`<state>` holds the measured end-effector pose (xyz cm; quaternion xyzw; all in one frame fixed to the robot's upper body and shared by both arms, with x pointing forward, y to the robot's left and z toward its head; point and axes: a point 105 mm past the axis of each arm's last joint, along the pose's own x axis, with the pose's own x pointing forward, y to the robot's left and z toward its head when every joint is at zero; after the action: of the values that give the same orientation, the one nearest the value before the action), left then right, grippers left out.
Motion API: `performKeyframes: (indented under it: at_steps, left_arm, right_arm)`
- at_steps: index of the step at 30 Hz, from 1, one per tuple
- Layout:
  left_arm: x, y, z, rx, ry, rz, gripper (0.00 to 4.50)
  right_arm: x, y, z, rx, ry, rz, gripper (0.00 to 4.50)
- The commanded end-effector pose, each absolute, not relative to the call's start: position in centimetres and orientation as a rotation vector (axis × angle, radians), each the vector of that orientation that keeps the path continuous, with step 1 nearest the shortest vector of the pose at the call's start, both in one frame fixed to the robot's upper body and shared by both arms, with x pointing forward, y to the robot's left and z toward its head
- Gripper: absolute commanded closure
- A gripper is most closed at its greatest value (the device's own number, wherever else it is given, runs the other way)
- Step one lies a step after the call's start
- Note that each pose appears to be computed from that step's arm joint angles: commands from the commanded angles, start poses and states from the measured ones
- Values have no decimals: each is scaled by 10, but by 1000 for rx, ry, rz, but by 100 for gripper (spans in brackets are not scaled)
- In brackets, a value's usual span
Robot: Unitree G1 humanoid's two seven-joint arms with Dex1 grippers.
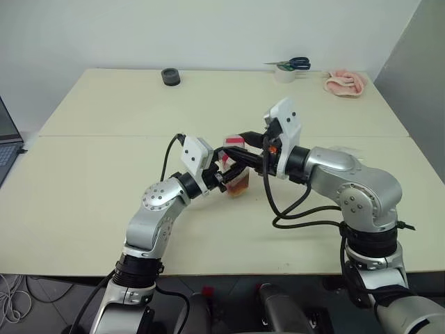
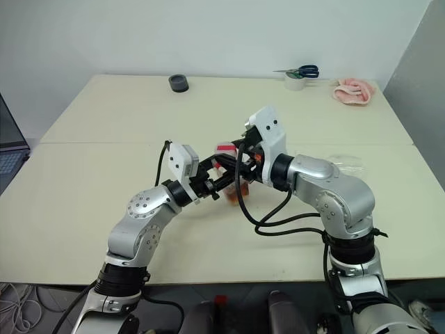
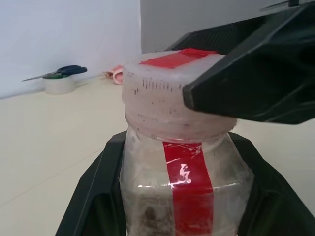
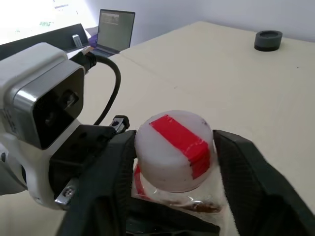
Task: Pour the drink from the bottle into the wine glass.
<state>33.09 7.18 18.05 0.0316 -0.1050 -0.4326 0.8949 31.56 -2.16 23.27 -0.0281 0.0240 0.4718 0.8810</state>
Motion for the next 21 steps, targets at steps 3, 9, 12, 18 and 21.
performKeyframes:
  at_steps: [3,9,12,18,21]
  left_arm:
    - [327,73,200,83,-305,-886,234]
    - [328,71,201,74,-311,-883,234]
    - [330,67,202,77,-311,-903,234]
    - [328,67,204,86,-317,-913,234]
    - [328,69,204,88,-315,-902,234]
  right_arm:
    - [311,-17,245,-76,-17,1014,262]
    - [302,-6,248,-109,-9,1295,262]
    - [276,-4,244,-212,19,1772,262]
    - [292,-7,248,-360,-15,1937,262]
    - [296,-8,250,-341,-35,1932,262]
